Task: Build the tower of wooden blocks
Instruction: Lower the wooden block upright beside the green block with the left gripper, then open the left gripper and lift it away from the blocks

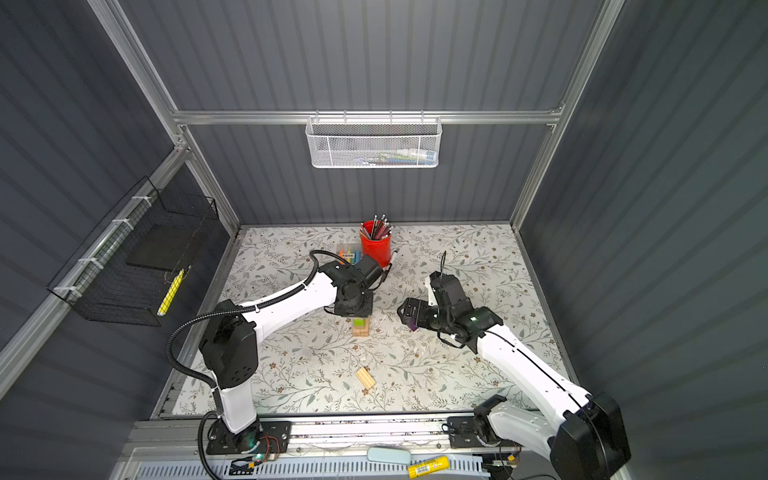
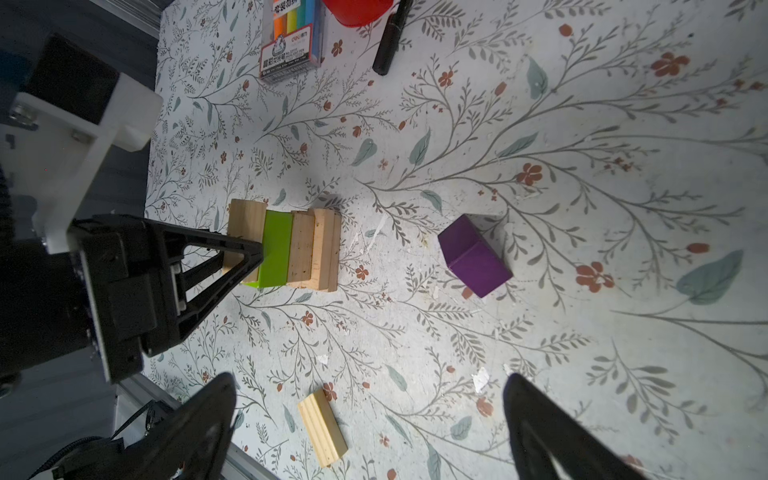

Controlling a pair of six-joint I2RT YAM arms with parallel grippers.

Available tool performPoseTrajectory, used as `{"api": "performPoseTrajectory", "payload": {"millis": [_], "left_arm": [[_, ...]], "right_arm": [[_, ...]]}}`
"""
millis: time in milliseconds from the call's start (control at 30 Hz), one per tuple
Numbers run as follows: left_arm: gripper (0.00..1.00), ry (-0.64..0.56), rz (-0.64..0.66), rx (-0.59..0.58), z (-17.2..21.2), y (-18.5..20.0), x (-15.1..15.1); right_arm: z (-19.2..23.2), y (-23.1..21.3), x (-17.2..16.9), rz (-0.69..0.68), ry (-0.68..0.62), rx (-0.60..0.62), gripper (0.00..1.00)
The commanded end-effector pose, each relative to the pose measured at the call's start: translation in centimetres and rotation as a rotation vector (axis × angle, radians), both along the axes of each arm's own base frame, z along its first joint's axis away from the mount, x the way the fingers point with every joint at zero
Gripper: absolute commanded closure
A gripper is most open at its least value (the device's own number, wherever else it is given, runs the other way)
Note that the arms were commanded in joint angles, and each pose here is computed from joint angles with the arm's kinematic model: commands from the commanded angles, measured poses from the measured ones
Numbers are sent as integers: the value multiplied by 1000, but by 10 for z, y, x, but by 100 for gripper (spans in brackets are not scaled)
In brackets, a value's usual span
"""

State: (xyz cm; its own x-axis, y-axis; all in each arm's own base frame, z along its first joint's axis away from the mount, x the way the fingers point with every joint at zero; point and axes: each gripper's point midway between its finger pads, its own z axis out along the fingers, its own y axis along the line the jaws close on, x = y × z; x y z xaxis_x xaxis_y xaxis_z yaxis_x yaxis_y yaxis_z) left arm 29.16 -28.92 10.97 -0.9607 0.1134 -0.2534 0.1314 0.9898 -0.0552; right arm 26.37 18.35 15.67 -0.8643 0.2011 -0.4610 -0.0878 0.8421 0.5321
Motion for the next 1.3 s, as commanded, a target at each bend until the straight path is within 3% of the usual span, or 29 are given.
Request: {"api": "performPoseTrajectory", "payload": {"millis": [0, 733, 900, 1267], "left_arm": [[61, 9, 17, 23, -4, 2, -3], [65, 17, 37, 42, -13, 2, -2], [53, -1, 34, 24, -3, 1, 0], [22, -160, 44, -92, 62, 13, 0]], "right_arm": [[-4, -1, -1, -7, 12, 4, 1], [-5, -3, -2, -6, 13, 0, 1], [-5, -3, -2, 0, 14, -8, 1], [-2, -1, -15, 75, 24, -97, 1]]}}
